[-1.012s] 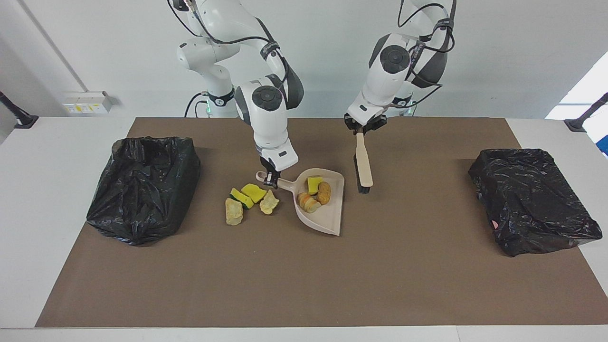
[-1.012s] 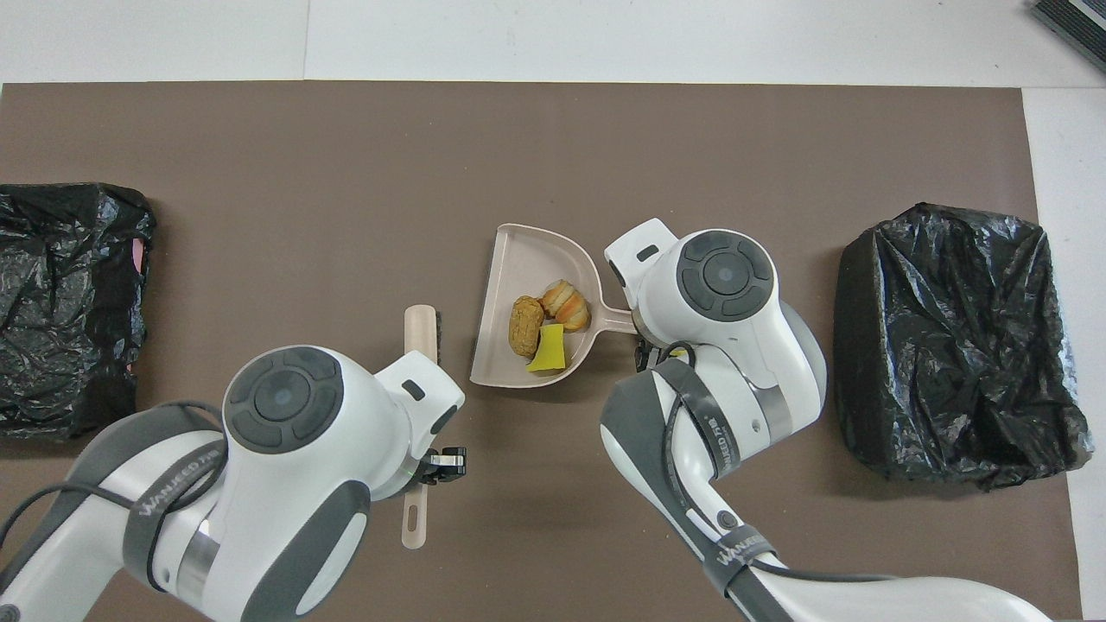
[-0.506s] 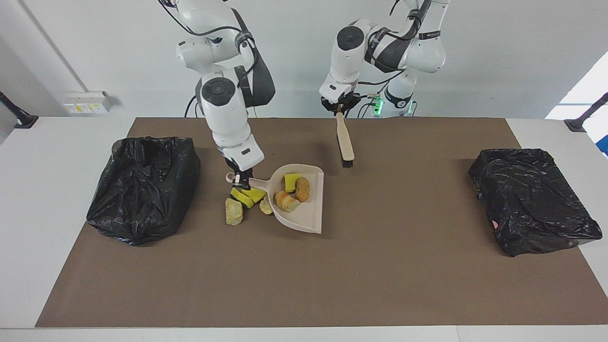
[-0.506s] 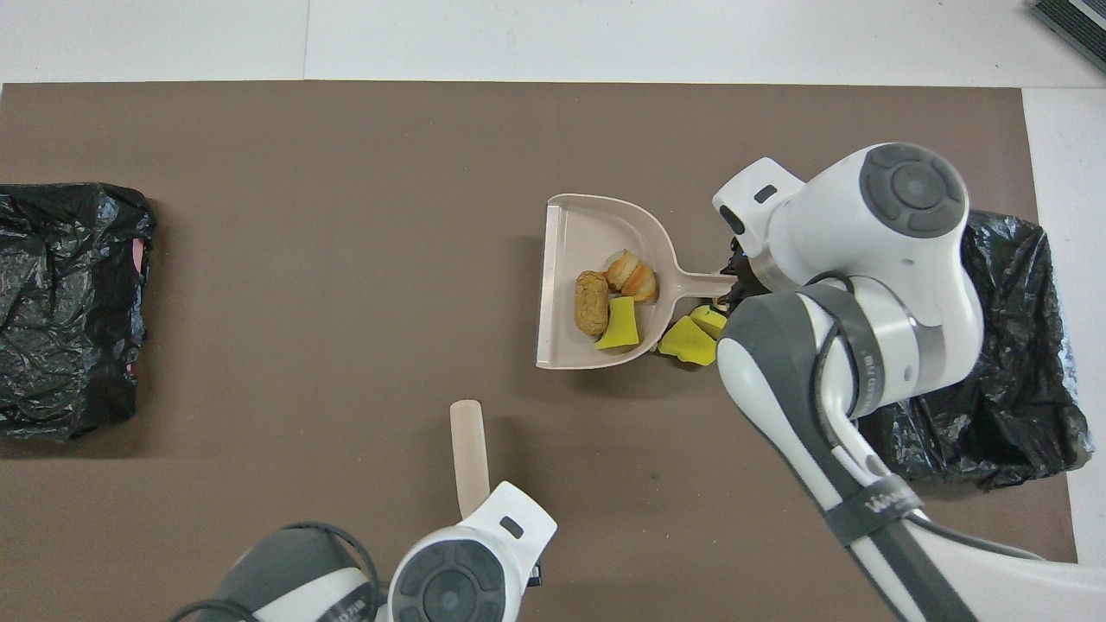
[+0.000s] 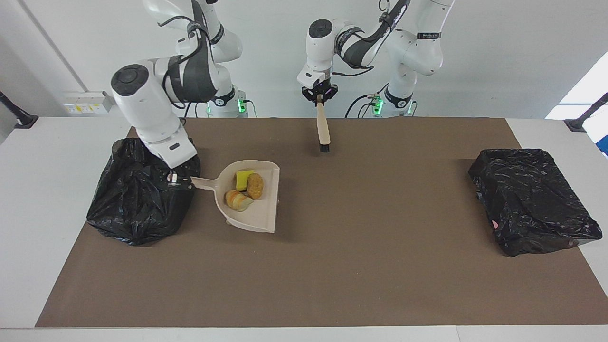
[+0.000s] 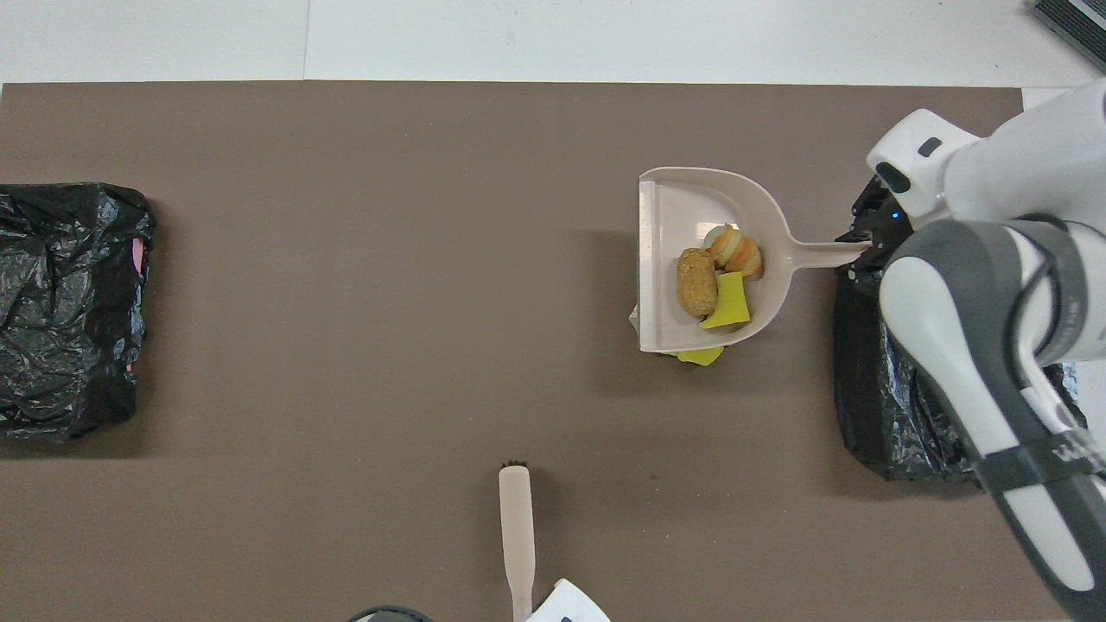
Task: Sweep and dump trash in bin
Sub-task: 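Carry the loaded dustpan with the right gripper over the far-side trash bag, then tip the dustpan with the right gripper to dump trash into the bag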
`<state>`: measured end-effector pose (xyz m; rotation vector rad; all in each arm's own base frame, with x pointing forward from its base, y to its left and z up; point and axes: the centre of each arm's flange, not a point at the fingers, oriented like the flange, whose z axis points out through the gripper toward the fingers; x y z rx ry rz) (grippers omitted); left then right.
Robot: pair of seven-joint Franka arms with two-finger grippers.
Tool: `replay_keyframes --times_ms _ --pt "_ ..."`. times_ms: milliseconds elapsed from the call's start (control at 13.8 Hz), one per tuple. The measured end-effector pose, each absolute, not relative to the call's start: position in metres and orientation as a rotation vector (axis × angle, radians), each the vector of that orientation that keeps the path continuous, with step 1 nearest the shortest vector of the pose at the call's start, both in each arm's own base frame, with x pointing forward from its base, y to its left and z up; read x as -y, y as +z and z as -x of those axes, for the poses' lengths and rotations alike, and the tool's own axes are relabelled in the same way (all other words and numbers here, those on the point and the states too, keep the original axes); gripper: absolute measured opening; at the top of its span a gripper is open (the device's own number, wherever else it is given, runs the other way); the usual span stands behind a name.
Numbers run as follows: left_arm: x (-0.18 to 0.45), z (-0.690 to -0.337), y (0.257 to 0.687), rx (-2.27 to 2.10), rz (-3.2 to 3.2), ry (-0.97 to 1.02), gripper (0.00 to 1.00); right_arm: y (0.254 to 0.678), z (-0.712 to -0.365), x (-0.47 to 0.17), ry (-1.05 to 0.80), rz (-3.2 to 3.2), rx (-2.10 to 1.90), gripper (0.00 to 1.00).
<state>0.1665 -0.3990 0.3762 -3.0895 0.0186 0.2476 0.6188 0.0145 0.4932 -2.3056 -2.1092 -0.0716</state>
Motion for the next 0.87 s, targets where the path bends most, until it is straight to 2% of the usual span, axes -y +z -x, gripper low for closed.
replay_keyframes --times_ms 361,578,867 --pt "0.397 -0.159 0.366 0.038 3.087 0.255 0.27 0.512 -0.614 0.075 -0.069 2.293 2.146 0.32" --pt "0.399 -0.157 0.362 0.069 3.100 0.241 0.27 0.533 -0.599 0.120 -0.005 2.325 2.176 0.32" --pt "0.403 -0.154 0.354 0.063 3.099 0.240 0.27 0.539 -0.572 0.204 0.093 2.344 2.201 0.32"
